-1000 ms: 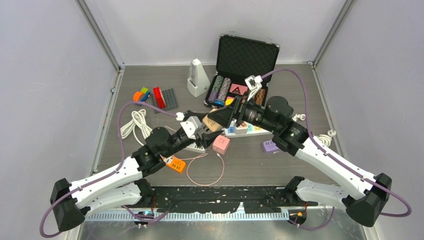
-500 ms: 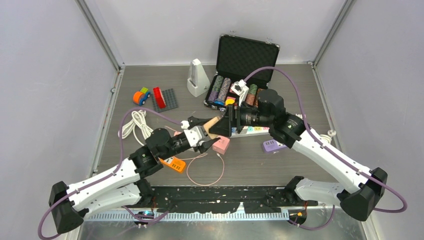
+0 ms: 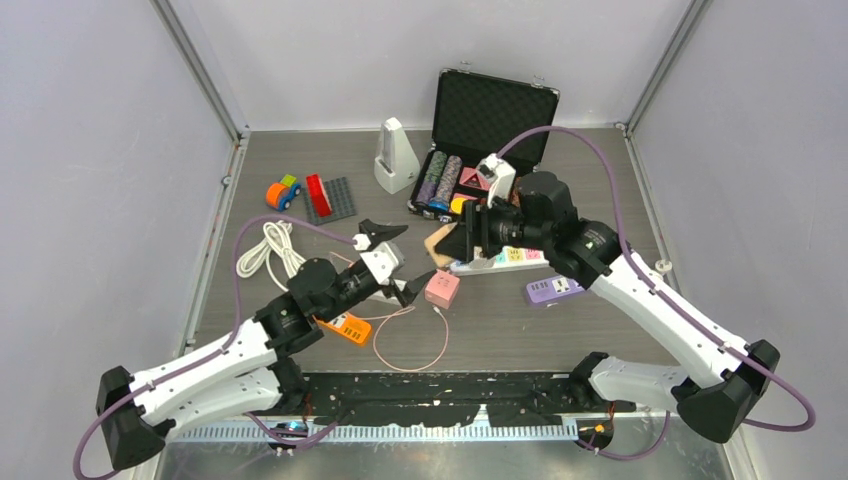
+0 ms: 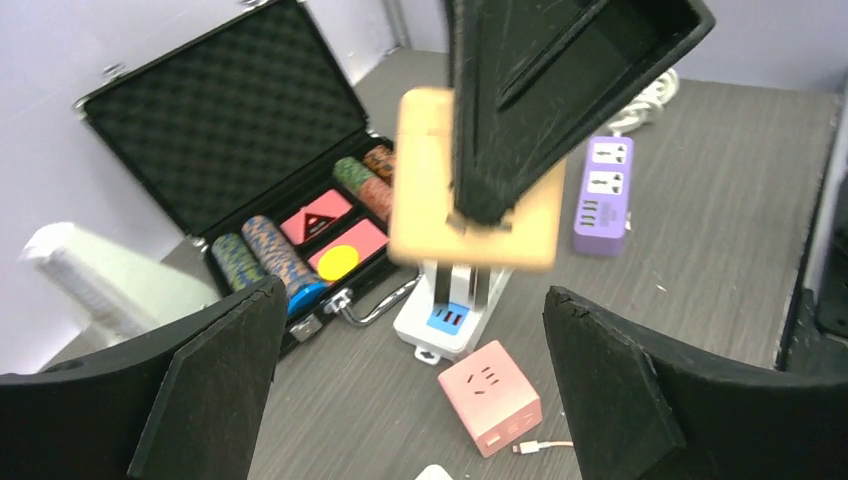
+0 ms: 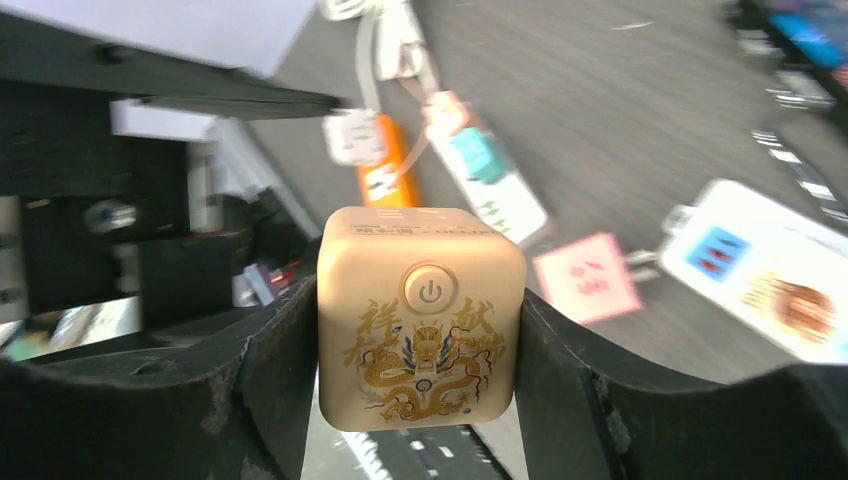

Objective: Insert the plug

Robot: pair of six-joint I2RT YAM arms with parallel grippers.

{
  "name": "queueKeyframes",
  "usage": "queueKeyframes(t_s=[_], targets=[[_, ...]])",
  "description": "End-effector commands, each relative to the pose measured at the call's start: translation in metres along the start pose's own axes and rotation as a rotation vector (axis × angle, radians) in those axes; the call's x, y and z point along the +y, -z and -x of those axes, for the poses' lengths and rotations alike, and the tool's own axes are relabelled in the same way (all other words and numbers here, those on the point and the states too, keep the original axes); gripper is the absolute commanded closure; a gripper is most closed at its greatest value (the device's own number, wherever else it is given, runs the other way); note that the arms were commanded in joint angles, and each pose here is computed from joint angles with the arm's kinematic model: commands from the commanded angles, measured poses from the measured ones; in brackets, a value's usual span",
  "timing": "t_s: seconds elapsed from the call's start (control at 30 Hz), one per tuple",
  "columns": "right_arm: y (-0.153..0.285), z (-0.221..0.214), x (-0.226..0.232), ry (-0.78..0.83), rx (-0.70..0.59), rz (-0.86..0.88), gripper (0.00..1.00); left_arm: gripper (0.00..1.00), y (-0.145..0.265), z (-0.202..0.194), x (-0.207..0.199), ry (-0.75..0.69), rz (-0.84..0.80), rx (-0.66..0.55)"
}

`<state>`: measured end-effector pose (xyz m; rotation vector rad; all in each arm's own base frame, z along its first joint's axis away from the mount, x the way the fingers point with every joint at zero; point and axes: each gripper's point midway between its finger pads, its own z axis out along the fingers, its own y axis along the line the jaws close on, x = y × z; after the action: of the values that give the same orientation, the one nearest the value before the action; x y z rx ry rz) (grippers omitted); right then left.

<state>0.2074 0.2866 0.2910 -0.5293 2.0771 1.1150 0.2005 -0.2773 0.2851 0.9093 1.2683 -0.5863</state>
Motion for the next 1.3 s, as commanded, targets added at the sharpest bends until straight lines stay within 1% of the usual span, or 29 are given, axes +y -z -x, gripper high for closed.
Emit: queueKeyframes(t_s=[0.0,0.1,0.17,0.2,0.3,0.43,0.5,0.63,0.9,1.0,1.27], targets=[[0.032,0.028,-0.065,0.087,-0.078,-0.346,0.95,0.0,0.016,0.007,0.033,0.075,0.205,-0.022],[0.059,0.02,-0.135,0.119,-0.047,-0.694,0.95,0.0,0.034,0.001,0.048,0.158,0.324,-0.061],[0.074,0.01,-0.173,0.099,-0.014,-0.837,0.95,0.01,0.046,-0.001,0.054,0.192,0.37,-0.074],[0.076,0.001,-0.188,0.089,0.013,-0.886,0.95,0.01,0.051,0.0,0.055,0.204,0.383,-0.077],[0.089,-0.007,-0.22,0.045,0.025,-0.99,0.95,0.0,0.063,-0.001,0.055,0.217,0.385,-0.068],[0.088,-0.018,-0.245,0.035,0.064,-1.028,0.95,0.0,0.07,0.0,0.048,0.244,0.353,-0.082],[0.079,-0.027,-0.257,0.034,0.112,-1.029,0.95,0.0,0.073,-0.001,0.046,0.246,0.344,-0.08],[0.062,-0.039,-0.272,0.033,0.155,-1.015,0.95,0.0,0.075,-0.001,0.045,0.243,0.334,-0.085],[0.036,-0.043,-0.286,0.039,0.193,-0.964,0.95,0.0,0.079,0.001,0.052,0.23,0.371,-0.088],[0.032,-0.051,-0.29,0.031,0.225,-0.962,0.95,0.0,0.081,0.003,0.054,0.231,0.385,-0.094],[0.03,-0.069,-0.291,0.001,0.259,-0.944,0.95,0.0,0.086,-0.001,0.061,0.237,0.434,-0.088]])
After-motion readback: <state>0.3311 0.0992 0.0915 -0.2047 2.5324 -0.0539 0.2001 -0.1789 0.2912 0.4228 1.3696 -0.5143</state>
